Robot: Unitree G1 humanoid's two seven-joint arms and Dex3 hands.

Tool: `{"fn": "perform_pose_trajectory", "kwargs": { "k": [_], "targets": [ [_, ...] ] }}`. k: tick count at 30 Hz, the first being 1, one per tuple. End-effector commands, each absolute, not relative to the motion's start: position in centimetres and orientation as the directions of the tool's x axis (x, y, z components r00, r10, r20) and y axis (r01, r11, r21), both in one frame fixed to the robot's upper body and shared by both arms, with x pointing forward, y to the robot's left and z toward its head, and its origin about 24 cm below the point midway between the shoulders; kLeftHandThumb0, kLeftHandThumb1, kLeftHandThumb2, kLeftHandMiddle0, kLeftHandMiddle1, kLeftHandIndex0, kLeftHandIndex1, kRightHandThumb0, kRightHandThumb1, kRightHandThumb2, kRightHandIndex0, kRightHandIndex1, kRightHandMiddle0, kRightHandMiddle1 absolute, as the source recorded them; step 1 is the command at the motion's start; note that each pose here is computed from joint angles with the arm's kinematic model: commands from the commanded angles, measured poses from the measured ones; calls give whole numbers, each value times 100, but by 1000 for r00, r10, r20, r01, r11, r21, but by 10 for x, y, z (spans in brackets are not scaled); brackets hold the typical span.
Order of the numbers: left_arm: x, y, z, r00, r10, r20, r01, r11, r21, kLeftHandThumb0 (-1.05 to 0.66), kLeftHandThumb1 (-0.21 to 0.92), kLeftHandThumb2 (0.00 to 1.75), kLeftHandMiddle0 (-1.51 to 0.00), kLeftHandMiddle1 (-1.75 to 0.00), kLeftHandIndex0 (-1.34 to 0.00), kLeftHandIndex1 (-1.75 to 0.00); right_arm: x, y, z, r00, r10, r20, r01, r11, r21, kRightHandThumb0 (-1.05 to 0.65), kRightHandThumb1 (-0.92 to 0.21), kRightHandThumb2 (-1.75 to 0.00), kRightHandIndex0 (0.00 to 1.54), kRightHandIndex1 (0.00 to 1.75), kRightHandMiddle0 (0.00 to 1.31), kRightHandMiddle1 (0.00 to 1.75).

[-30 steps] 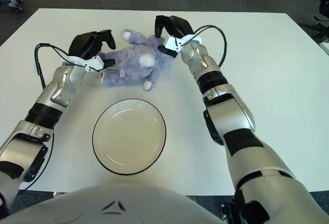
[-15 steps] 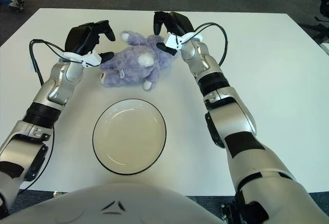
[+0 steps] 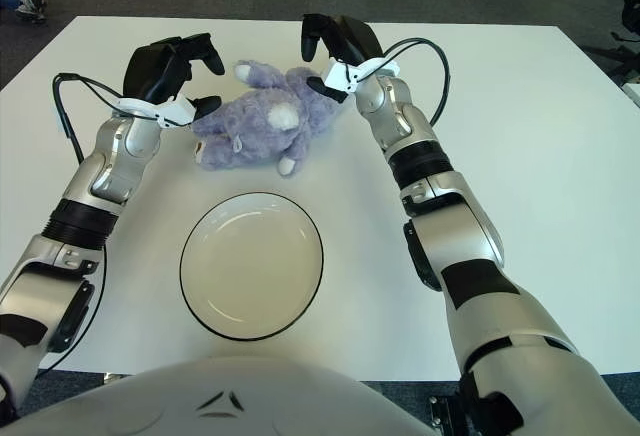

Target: Put the doll into the plate.

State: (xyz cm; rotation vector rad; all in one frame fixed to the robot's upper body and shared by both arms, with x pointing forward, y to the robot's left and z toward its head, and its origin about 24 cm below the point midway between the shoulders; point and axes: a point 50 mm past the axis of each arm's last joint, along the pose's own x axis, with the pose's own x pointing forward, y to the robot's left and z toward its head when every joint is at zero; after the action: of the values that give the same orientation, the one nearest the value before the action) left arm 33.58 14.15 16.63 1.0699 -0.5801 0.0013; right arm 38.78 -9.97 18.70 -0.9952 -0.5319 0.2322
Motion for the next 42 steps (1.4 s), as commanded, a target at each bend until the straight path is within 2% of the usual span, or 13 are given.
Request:
{"fn": "perform_pose_trajectory", "kwargs": {
  "k": [1, 7, 11, 17, 20, 21, 23, 24, 26, 30, 38, 39, 42],
  "targets": [
    [335, 143, 169, 852, -272, 446, -277, 490, 827, -2, 14, 137, -72, -175, -80, -127, 387, -104, 188, 844, 448, 296, 54, 478, -877, 0, 3, -162, 94, 158, 68, 165],
    [333, 143, 169, 857, -281, 432, -264, 480, 836, -2, 15, 136, -72, -175, -80, -127, 387, -105, 188, 835, 501, 226, 10, 398, -917, 0, -7, -148, 93, 144, 60, 169],
    [332, 143, 169, 859, -288, 422, -251, 482, 840, -2, 15, 136, -72, -175, -79, -128, 388, -106, 188, 837, 523, 161, -30, 338, -941, 0, -14, -139, 89, 141, 55, 168],
    [330, 142, 170, 861, -298, 412, -240, 475, 847, -2, 16, 135, -71, -175, -78, -129, 389, -109, 189, 839, 535, 103, -68, 291, -954, 0, -39, -110, 68, 144, 45, 165],
    [329, 141, 171, 864, -300, 405, -237, 469, 851, -2, 16, 135, -71, -175, -78, -129, 390, -111, 188, 839, 539, 77, -82, 265, -961, 0, -56, -89, 54, 145, 37, 166],
    [329, 141, 171, 864, -300, 404, -236, 467, 852, -2, 16, 135, -71, -175, -78, -130, 390, -111, 188, 838, 541, 71, -85, 258, -962, -4, -48, -93, 48, 143, 32, 164],
    [328, 141, 171, 865, -301, 402, -235, 465, 854, -2, 16, 135, -70, -175, -78, -129, 390, -111, 188, 837, 544, 62, -89, 247, -965, -15, -24, -112, 32, 138, 17, 160],
    [328, 141, 171, 864, -301, 402, -235, 466, 853, -2, 16, 135, -70, -175, -78, -129, 390, -112, 188, 836, 546, 57, -90, 239, -967, -17, -17, -118, 27, 136, 13, 159],
    [327, 141, 171, 864, -303, 401, -232, 468, 853, -2, 16, 135, -70, -175, -78, -129, 390, -112, 188, 834, 550, 48, -93, 226, -970, -21, -12, -122, 23, 134, 7, 156],
    [326, 140, 171, 866, -304, 397, -227, 468, 854, -2, 16, 135, -70, -175, -80, -127, 391, -114, 186, 831, 555, 26, -103, 201, -974, -26, -9, -124, 16, 130, 2, 146],
    [326, 140, 170, 868, -305, 392, -225, 462, 857, -2, 15, 135, -71, -175, -81, -125, 392, -115, 184, 821, 570, -4, -111, 152, -982, -33, -9, -118, 10, 118, 0, 122],
    [326, 140, 170, 868, -306, 391, -224, 463, 858, -2, 15, 136, -71, -175, -82, -126, 392, -116, 184, 820, 572, -11, -114, 144, -983, -42, -13, -113, 9, 116, 0, 115],
    [326, 139, 169, 869, -307, 388, -220, 464, 858, -2, 14, 137, -72, -175, -82, -126, 392, -117, 183, 817, 576, -23, -121, 132, -984, -50, -17, -105, 7, 107, 0, 103]
  ]
}}
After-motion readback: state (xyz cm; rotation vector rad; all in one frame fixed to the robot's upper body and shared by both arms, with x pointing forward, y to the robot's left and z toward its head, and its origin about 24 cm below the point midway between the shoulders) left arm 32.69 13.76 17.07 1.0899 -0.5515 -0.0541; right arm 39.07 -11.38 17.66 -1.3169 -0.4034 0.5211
